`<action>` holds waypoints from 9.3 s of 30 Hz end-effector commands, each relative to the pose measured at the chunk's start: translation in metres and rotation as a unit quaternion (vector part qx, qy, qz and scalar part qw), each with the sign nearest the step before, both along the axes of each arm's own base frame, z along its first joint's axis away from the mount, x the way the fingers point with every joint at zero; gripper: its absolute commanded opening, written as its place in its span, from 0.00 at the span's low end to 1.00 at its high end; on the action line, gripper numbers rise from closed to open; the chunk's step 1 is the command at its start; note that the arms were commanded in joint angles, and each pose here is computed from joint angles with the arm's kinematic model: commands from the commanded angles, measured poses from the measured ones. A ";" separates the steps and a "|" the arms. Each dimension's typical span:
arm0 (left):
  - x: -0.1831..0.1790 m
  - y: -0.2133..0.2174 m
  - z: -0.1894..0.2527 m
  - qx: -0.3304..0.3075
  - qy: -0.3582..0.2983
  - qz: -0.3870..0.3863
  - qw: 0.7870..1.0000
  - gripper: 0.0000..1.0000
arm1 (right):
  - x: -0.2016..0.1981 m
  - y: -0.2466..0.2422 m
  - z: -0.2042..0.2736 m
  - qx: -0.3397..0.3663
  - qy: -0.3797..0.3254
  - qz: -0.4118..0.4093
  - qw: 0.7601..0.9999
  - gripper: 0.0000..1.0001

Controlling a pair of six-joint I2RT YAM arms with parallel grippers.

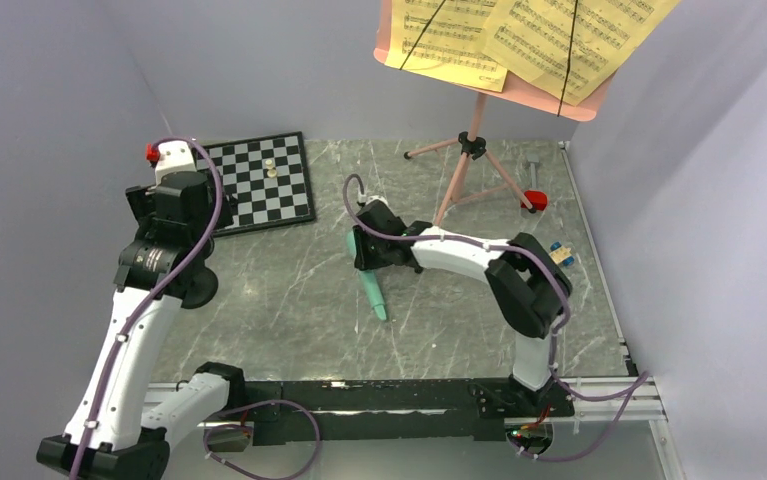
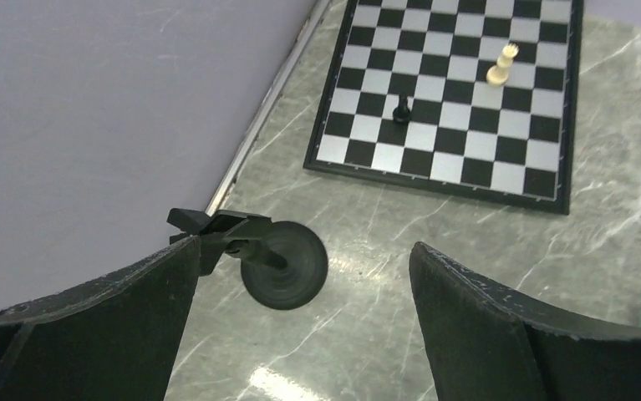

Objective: Set up the instrument practice props

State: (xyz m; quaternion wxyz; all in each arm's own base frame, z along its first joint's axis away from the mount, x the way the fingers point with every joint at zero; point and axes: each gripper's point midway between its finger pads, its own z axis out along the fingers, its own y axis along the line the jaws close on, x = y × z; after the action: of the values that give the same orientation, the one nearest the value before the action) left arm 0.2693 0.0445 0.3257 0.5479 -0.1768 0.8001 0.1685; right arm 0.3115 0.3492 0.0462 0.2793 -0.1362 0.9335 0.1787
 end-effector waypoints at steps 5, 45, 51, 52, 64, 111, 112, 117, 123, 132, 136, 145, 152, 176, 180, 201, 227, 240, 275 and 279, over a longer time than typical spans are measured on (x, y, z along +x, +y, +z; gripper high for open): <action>-0.010 0.006 0.012 0.110 0.054 -0.141 0.982 0.99 | -0.014 0.014 0.071 0.103 -0.048 0.046 0.992 0.00; 0.012 0.077 -0.092 0.109 0.301 -0.179 0.930 0.90 | -0.032 -0.018 0.072 0.106 -0.033 0.103 0.989 0.00; 0.007 0.096 -0.107 0.132 0.346 -0.144 0.918 0.82 | -0.032 -0.020 0.072 0.106 -0.031 0.100 0.989 0.00; 0.006 0.098 -0.108 0.133 0.349 -0.140 0.917 0.80 | -0.032 -0.020 0.071 0.106 -0.030 0.100 0.989 0.00; 0.009 0.103 -0.110 0.120 0.371 -0.124 0.912 0.49 | -0.030 -0.020 0.070 0.106 -0.027 0.098 0.989 0.00; -0.034 -0.356 -0.001 0.049 0.113 -0.728 0.675 0.00 | -0.097 -0.192 0.352 0.162 -0.436 -0.017 0.885 0.00; -0.034 -0.357 -0.007 0.062 0.126 -0.726 0.673 0.00 | -0.098 -0.194 0.351 0.161 -0.438 -0.020 0.884 0.00; -0.042 -0.367 -0.028 0.081 0.153 -0.734 0.657 0.00 | -0.097 -0.206 0.345 0.151 -0.444 -0.045 0.882 0.00; -0.055 -0.376 -0.051 0.067 0.172 -0.750 0.635 0.00 | -0.095 -0.210 0.338 0.141 -0.445 -0.052 0.883 0.00; -0.066 -0.389 -0.084 0.088 0.190 -0.749 0.628 0.15 | -0.094 -0.212 0.330 0.168 -0.479 -0.067 0.859 0.00; -0.067 -0.393 -0.086 0.080 0.186 -0.751 0.629 0.26 | -0.095 -0.212 0.327 0.194 -0.503 -0.071 0.839 0.00; -0.070 -0.398 -0.080 0.069 0.175 -0.758 0.625 0.54 | -0.096 -0.218 0.329 0.198 -0.533 -0.081 0.819 0.00; -0.074 -0.403 -0.051 0.051 0.131 -0.770 0.622 0.76 | -0.094 -0.221 0.326 0.188 -0.550 -0.082 0.809 0.00; -0.100 -0.359 -0.035 -0.017 -0.112 -0.836 0.537 0.99 | -0.134 -0.133 0.310 0.198 -0.593 0.217 0.749 0.00; -0.089 -0.362 -0.041 -0.018 -0.112 -0.826 0.553 0.99 | -0.132 -0.130 0.308 0.195 -0.593 0.223 0.749 0.00; -0.083 -0.369 -0.079 -0.069 -0.140 -0.812 0.562 0.99 | -0.126 -0.124 0.301 0.216 -0.591 0.227 0.744 0.00; -0.085 -0.369 -0.086 -0.099 -0.150 -0.817 0.547 0.97 | -0.133 -0.118 0.288 0.232 -0.578 0.269 0.734 0.00; -0.080 -0.374 -0.093 -0.121 -0.138 -0.811 0.555 0.73 | -0.135 -0.117 0.284 0.231 -0.577 0.275 0.733 0.00; -0.076 -0.379 -0.099 -0.134 -0.112 -0.812 0.558 0.70 | -0.138 -0.102 0.274 0.262 -0.544 0.308 0.735 0.47; -0.076 -0.378 -0.098 -0.133 -0.110 -0.811 0.559 0.86 | -0.139 -0.103 0.279 0.260 -0.543 0.308 0.736 0.59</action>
State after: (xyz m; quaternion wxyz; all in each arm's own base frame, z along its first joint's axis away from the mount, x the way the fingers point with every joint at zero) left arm 0.1936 -0.3289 0.2096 0.4983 0.4534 0.5708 -0.4694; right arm 0.1800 0.2475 0.2919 0.6744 -0.4130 0.4789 0.3811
